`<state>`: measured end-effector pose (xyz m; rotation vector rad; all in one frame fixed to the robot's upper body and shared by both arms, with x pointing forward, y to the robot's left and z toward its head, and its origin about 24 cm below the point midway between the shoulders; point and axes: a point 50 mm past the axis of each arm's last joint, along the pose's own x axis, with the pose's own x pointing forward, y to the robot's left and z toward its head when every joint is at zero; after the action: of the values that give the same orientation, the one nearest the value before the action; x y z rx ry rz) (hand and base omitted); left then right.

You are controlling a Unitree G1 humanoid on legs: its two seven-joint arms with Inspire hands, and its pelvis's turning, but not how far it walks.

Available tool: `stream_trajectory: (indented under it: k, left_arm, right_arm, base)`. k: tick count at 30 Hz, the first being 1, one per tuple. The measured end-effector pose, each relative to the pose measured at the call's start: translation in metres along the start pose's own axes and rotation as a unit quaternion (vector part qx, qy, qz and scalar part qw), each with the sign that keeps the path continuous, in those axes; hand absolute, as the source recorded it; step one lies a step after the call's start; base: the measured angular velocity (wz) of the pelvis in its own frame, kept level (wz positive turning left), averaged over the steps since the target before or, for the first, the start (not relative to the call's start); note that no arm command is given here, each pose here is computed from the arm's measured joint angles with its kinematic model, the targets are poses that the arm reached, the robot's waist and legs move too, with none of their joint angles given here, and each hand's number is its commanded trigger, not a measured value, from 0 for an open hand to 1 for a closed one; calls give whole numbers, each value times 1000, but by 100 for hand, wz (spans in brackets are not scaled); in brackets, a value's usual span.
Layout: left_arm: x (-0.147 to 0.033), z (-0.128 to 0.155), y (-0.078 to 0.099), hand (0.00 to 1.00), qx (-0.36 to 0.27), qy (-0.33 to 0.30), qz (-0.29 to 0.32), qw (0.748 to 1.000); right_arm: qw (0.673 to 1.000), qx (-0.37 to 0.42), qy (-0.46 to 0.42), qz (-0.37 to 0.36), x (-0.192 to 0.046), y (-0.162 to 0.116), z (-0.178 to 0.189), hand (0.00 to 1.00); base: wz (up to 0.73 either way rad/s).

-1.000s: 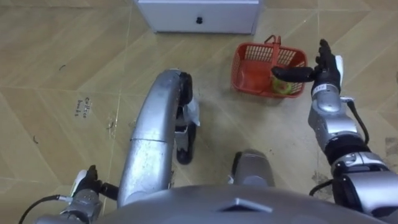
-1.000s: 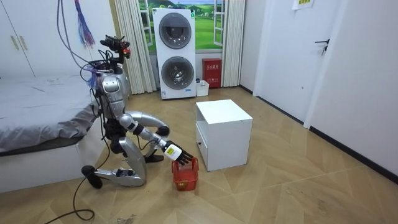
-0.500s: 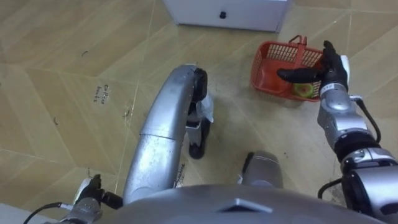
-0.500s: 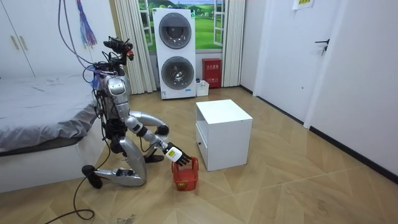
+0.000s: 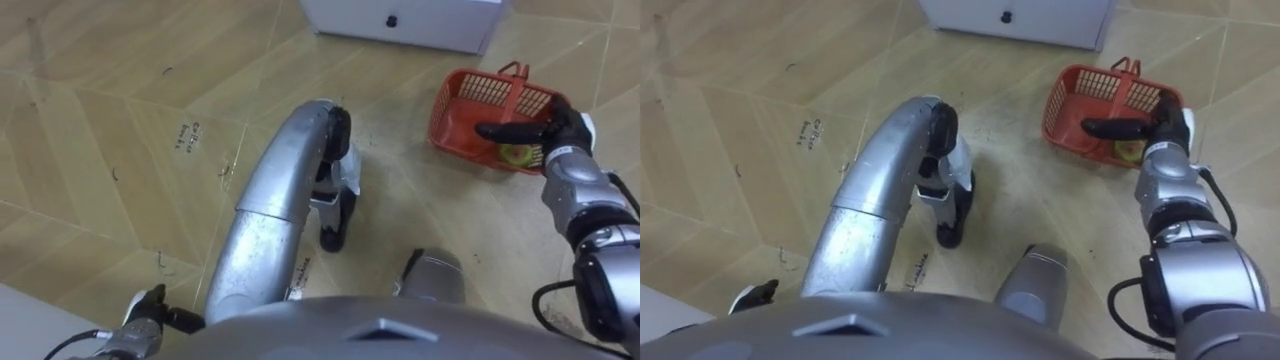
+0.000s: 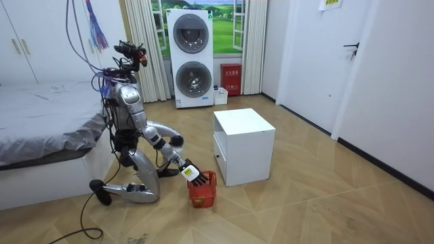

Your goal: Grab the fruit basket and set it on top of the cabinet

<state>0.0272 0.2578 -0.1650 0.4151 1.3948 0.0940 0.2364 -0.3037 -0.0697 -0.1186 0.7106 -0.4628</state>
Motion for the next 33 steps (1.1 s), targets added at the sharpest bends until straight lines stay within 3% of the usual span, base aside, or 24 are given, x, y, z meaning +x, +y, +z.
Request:
stream_trajectory:
  k: [16,31,32,33]
  left_arm:
    - [0,2,0,0,-7,-1,-23,1000]
    - [0,1,-6,0,24,4,-39,999]
    - [0,3,-7,0,28,1,-41,999]
    - [0,5,-7,0,28,-3,-41,999]
  right_arm:
    - [999,32,21,-2,2,-7,0,0]
    - [999,-16,33,20,2,-5,-4,0]
    - [999,-20,35,23,2,-5,-5,18]
    - [999,-22,38,25,2,-4,-5,88]
  base:
    - [0]
    - [3]
    - [0]
    - [0]
